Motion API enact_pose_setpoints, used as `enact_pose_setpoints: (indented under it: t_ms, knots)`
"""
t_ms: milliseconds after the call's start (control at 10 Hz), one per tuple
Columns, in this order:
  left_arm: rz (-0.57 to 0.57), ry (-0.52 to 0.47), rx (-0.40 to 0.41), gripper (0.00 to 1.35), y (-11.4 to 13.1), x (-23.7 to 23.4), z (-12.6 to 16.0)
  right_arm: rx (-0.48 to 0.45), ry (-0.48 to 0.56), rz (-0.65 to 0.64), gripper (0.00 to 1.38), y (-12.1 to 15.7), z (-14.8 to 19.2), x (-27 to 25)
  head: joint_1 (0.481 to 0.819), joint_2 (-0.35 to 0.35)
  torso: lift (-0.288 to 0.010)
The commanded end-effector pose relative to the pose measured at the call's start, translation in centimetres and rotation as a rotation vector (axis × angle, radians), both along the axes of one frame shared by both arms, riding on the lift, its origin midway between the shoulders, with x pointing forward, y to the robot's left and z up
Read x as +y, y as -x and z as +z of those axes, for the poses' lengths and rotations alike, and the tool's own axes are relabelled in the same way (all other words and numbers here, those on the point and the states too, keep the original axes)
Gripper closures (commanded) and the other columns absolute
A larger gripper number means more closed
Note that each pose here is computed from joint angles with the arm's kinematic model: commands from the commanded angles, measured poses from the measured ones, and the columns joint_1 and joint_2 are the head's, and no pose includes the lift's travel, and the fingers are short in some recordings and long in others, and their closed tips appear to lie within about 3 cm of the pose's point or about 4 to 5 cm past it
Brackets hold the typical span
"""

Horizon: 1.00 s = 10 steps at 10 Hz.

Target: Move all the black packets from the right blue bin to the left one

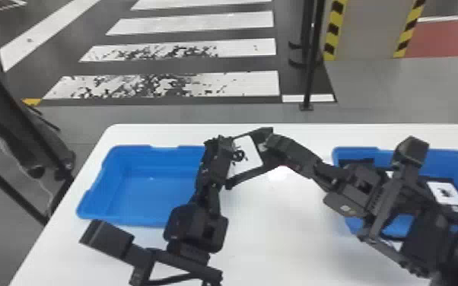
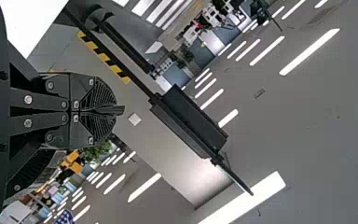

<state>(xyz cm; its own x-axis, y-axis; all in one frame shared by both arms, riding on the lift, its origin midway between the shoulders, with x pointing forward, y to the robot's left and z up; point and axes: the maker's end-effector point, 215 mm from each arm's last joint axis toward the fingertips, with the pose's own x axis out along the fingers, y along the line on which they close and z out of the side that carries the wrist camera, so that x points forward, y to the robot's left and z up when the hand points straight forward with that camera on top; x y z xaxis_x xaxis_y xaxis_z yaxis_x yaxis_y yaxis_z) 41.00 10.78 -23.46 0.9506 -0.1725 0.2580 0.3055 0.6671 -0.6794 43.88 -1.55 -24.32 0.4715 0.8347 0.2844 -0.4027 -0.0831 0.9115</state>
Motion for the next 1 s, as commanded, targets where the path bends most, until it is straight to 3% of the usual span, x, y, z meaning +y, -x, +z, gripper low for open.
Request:
enact_pose_setpoints:
  t_ms: [0, 100, 200, 300, 500, 800, 900]
  knots:
    - [0.007, -0.003, -0.006, 1.21, 0.0, 0.3, 0.2, 0.007, -0.013, -0.009, 0.88, -0.3, -0.2, 0.2, 0.695, 0.123, -0.14]
    - [0.014, -0.01, -0.01, 1.21, -0.1, 0.5, 0.2, -0.004, 0.006, -0.002, 0.31, -0.1, -0.6, 0.6, 0.695, 0.124, -0.14]
    - [0.033, -0.029, -0.023, 1.21, -0.3, 1.2, 0.6, -0.011, 0.013, 0.004, 0.0, 0.1, -0.7, 0.7, 0.695, 0.127, -0.14]
    - [0.054, -0.044, -0.032, 1.21, -0.5, 2.0, 0.8, -0.009, 0.005, 0.005, 0.07, 0.1, -0.6, 0.6, 0.695, 0.136, -0.14]
    - [0.124, -0.157, -0.042, 1.21, -1.6, 4.6, 0.3, 0.001, -0.029, 0.006, 0.37, 0.4, -0.2, 0.4, 0.695, 0.159, -0.14]
    - [0.333, -0.583, 0.02, 1.21, -7.7, 13.0, -7.8, 0.008, -0.076, 0.014, 0.49, 1.0, 0.7, 0.3, 0.695, 0.207, -0.14]
    - [0.417, -0.745, 0.016, 1.21, -8.4, 16.2, -8.5, 0.001, -0.083, 0.019, 0.49, 1.4, 1.1, 0.3, 0.695, 0.238, -0.14]
